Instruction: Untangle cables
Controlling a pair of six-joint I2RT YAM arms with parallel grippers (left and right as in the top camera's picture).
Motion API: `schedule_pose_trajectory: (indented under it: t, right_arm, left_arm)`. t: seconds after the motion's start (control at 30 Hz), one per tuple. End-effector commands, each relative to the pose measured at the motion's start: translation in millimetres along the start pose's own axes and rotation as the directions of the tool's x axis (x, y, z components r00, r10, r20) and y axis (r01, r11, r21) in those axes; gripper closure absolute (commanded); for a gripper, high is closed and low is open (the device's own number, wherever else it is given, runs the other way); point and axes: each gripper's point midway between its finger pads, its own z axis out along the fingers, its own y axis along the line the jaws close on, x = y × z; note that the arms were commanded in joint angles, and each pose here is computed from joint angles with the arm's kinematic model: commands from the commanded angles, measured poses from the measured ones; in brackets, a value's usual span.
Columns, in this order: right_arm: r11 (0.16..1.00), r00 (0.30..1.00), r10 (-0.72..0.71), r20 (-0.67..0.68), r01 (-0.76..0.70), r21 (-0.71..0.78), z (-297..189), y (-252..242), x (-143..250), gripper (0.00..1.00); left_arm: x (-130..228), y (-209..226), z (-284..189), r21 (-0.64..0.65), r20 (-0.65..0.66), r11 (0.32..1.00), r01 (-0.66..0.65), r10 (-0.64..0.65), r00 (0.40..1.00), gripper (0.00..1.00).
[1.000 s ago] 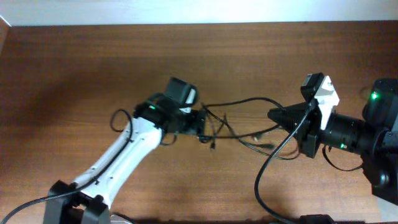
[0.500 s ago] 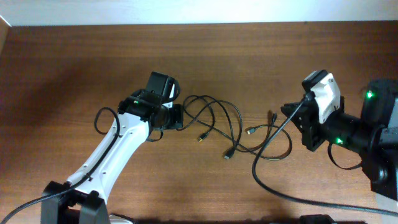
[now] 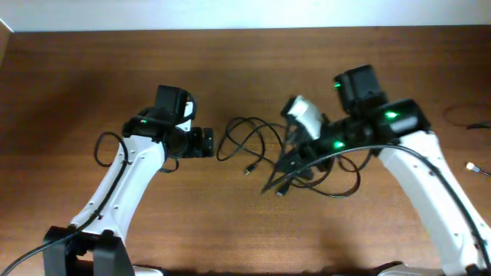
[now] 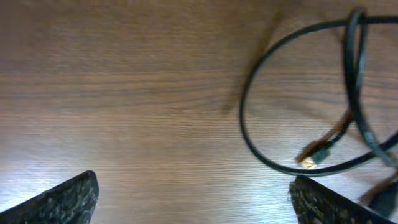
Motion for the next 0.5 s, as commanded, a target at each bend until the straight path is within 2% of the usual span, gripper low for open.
schedule_pose_trajectory:
  t: [0.0, 0.07, 0.23, 0.33, 0.47]
  right_arm:
    - [0.998, 0.993, -0.024, -0.119, 0.017, -0.06, 45.0, 0.2, 11.1, 0.13]
    - [0.997, 0.983, -0.009, -0.183, -0.005, -0.077, 74.2, -12.2, 21.0, 0.14]
    - [0.996, 0.979, 0.015, -0.202, -0.032, -0.082, 102.8, -36.2, 27.1, 0.14]
    - [0.997, 0.961, 0.0, -0.275, 0.022, 0.078, 118.6, -81.8, 41.2, 0.1]
    - [0.982, 0.939, 0.014, -0.343, 0.051, 0.182, 128.5, -113.9, 56.9, 0.07]
  left_arm:
    - [-0.5, 23.4, 0.0, -0.068, -0.013, 0.978, -0.197, 0.196, 0.98, 0.01]
    - [-1.1, 28.4, -0.3, -0.097, -0.015, 0.976, -0.196, 0.195, 0.981, 0.01]
    - [-1.1, 28.2, -0.3, -0.096, -0.015, 0.976, -0.196, 0.196, 0.981, 0.01]
    - [-1.1, 28.2, -0.3, -0.096, -0.015, 0.976, -0.196, 0.196, 0.981, 0.01]
    - [-1.1, 28.2, -0.3, -0.096, -0.015, 0.976, -0.196, 0.196, 0.981, 0.01]
